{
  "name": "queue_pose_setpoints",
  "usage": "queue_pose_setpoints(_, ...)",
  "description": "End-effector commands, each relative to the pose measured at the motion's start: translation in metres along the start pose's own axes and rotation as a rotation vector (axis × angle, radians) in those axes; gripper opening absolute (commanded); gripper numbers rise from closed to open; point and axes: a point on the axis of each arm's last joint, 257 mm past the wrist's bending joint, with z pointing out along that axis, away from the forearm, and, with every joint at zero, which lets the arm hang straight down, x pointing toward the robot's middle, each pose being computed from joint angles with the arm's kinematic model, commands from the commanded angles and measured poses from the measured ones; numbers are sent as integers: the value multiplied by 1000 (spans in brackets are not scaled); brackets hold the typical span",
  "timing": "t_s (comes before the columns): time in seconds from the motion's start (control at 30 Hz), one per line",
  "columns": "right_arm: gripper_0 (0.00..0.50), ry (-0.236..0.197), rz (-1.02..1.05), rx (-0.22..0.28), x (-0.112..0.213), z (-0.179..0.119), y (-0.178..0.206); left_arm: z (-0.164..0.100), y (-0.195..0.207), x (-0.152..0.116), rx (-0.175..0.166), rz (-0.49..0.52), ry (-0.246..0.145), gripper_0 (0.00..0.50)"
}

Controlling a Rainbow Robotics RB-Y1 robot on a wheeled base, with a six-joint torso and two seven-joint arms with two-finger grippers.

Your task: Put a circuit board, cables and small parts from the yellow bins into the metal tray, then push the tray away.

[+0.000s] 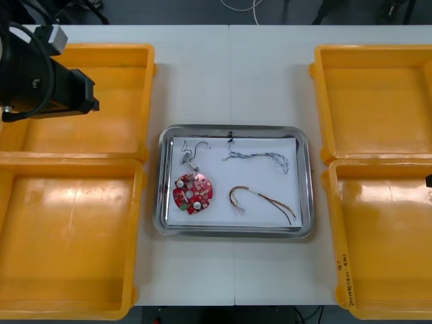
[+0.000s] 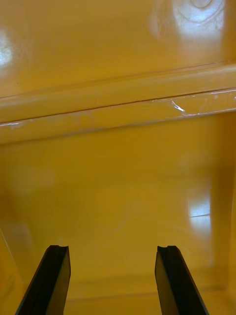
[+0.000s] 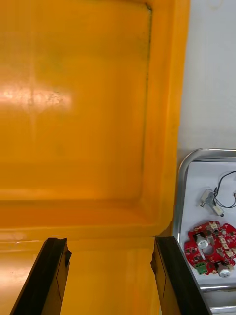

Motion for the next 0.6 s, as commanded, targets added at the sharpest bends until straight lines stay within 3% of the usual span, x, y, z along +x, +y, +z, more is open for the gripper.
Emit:
queue_pose_setpoints(0.03, 500, -50, -106, 35, -17, -29, -1, -14, 39, 8, -48, 95, -23, 500)
queue_pose_setpoints(0.37, 500, -61, -111, 30, -18, -32, 4, -17, 73, 44, -91, 57, -8, 500)
queue_pose_setpoints(0.6, 500, -62, -118, 32, -21, -34, 5, -16, 93, 77, -118, 33, 34, 500)
